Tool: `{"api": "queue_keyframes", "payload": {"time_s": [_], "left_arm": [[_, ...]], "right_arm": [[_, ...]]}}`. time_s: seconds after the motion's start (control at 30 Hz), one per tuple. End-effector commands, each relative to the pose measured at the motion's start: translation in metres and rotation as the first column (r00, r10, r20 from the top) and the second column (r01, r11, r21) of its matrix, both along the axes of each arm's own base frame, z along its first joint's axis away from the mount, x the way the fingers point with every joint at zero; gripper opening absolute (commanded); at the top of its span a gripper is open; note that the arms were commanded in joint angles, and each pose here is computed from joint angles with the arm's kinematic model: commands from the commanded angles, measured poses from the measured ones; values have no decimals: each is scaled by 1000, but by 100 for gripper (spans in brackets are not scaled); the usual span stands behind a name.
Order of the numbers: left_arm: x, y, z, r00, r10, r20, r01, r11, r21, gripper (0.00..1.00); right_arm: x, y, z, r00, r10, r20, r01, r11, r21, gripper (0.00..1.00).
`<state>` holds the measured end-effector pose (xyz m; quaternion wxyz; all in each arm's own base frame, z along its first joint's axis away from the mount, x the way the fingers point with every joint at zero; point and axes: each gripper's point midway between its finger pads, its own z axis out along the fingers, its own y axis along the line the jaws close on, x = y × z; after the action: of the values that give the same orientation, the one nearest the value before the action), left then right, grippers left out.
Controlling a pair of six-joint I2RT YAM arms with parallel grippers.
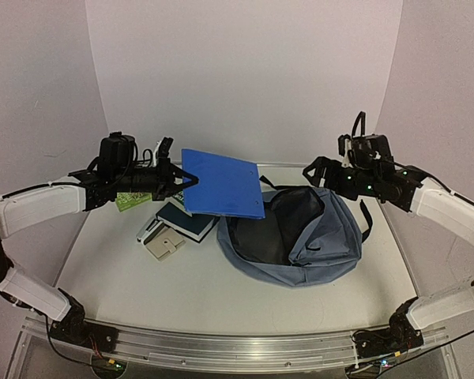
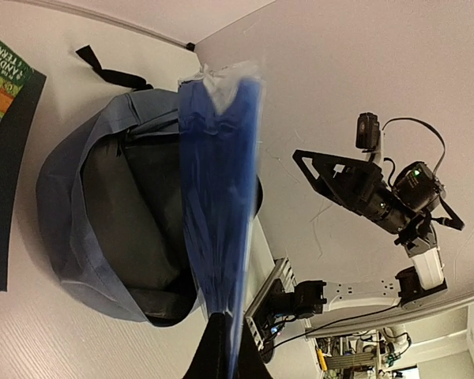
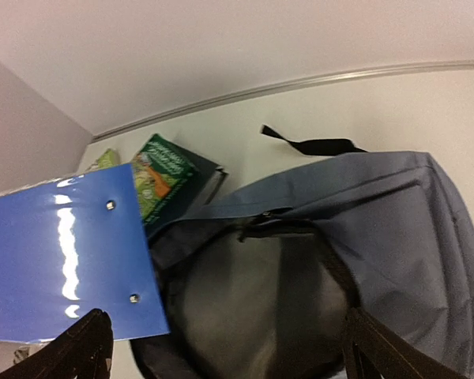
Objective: Pack the student bag
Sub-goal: Pick up the files from the center of the board, then place the files in the student bag.
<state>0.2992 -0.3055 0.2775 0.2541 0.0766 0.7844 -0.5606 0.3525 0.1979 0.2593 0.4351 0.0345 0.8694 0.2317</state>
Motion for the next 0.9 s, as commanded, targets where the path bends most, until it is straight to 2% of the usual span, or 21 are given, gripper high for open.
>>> {"api": "queue_keyframes", "payload": {"time_s": [0.0, 0.13, 0.33, 0.37, 0.43, 0.5, 0.53, 0.63, 0.7, 0.87], "left_arm": [[0, -1, 0, 1000, 8, -29, -9, 1000, -29, 0], [-2, -2, -11, 997, -1, -71, -1, 1000, -28, 0], [-1, -6, -24, 993, -12, -120, 8, 999, -38, 0], [0, -8, -27, 991, -18, -131, 12, 999, -43, 0], [0, -10, -30, 989, -31, -145, 23, 998, -53, 0], [1, -13, -34, 986, -39, -163, 30, 998, -58, 0], [2, -14, -37, 984, -43, -174, 33, 998, -60, 0], [3, -17, -43, 978, -52, -202, 39, 997, -68, 0], [5, -19, -49, 974, -56, -221, 40, 996, -75, 0], [4, -38, -56, 965, -102, -242, 79, 992, -100, 0]], "right_arm": [[9, -39, -53, 986, -124, -111, 110, 986, -126, 98], [15, -26, -72, 985, -65, -163, 45, 991, -122, 98], [27, -9, -95, 978, -10, -209, -17, 992, -125, 82], [29, -7, -99, 976, -5, -218, -24, 991, -129, 78], [30, -2, -104, 972, 15, -234, -45, 992, -122, 64], [33, 5, -96, 973, 36, -229, -59, 994, -94, 38], [34, 8, -89, 974, 45, -220, -62, 995, -74, 28], [35, 13, -53, 985, 59, -161, -61, 998, -5, 6], [34, 15, -28, 991, 62, -120, -57, 998, 38, 0], [27, 25, 31, 995, 98, -15, -95, 986, 136, 0]]}}
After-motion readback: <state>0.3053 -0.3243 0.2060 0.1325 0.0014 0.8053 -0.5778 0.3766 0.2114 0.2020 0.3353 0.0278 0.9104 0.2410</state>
